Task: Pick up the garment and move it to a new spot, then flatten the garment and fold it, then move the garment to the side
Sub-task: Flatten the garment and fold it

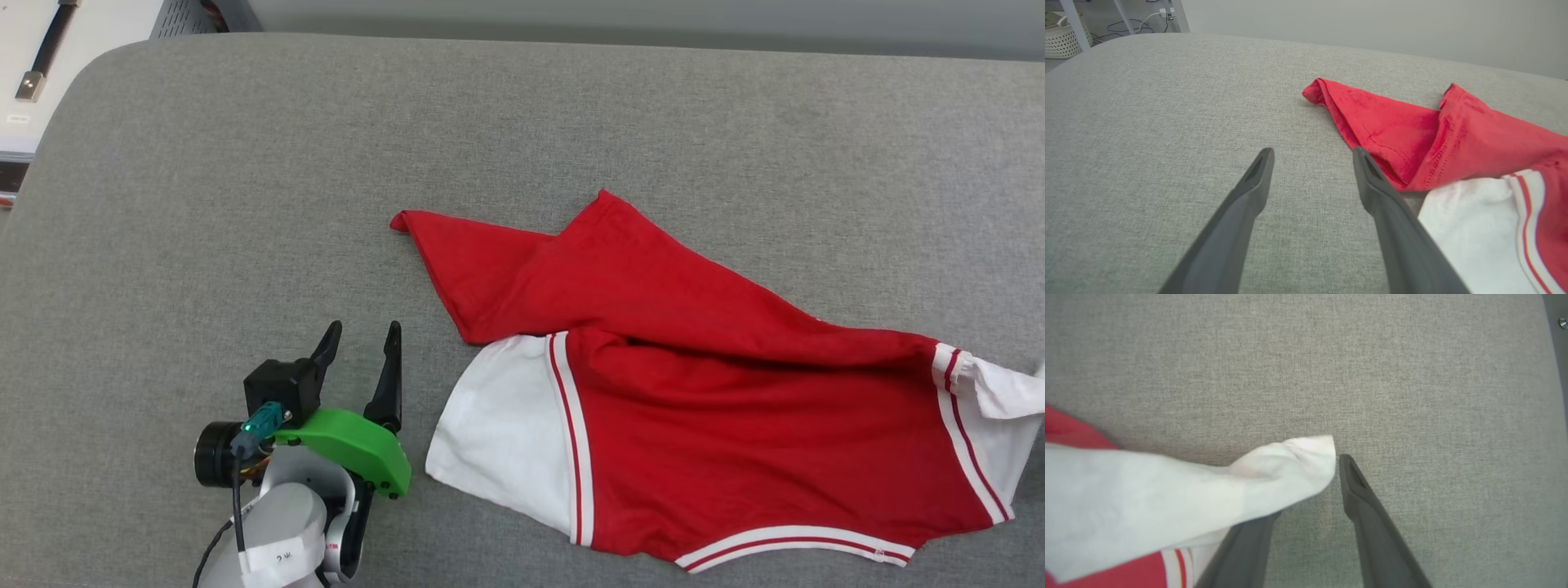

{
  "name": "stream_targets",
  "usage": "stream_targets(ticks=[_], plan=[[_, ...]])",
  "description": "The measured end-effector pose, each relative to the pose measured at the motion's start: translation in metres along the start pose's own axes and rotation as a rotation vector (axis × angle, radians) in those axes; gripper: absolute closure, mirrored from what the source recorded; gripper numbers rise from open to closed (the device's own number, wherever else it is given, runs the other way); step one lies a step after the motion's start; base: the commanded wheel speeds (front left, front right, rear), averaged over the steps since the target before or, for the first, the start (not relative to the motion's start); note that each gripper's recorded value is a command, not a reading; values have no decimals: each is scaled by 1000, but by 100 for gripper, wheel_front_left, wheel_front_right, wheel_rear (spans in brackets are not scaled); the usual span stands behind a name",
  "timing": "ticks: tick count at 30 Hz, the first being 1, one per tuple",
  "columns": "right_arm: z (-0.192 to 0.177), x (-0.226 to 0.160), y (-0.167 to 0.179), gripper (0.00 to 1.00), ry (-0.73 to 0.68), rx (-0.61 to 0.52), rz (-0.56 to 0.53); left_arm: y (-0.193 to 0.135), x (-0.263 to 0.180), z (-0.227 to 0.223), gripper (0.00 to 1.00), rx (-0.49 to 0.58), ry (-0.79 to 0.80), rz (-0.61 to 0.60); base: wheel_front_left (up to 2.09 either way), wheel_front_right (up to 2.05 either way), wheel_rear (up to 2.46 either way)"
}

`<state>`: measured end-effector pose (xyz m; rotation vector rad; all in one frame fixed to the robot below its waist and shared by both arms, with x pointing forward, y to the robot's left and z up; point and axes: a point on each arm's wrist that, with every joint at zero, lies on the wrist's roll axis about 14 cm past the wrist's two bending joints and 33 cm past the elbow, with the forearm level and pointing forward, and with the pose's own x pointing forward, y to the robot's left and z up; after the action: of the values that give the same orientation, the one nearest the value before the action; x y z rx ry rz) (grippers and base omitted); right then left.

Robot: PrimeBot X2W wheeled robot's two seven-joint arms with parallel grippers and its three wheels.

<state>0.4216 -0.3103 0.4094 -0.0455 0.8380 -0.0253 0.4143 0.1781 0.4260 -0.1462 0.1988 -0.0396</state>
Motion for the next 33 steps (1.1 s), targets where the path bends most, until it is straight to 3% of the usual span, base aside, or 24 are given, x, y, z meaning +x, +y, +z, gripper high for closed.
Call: stream_targets(ticks=[11,19,26,33], plan=[[41,-17,6,0,-231,-47,4,-4,-6,19,0,5,-53,-10,0,0,0],[90,-72,28,0,-565,-40,59,-15,-17,36,0,-2,-107,-40,0,0,0],[85,-114,52,0,-811,75,109,-31,-29,57,0,-46,-181,-87,0,0,0],[64,-137,74,0,-947,151,124,-40,-46,63,0,-69,-218,-116,0,0,0]])
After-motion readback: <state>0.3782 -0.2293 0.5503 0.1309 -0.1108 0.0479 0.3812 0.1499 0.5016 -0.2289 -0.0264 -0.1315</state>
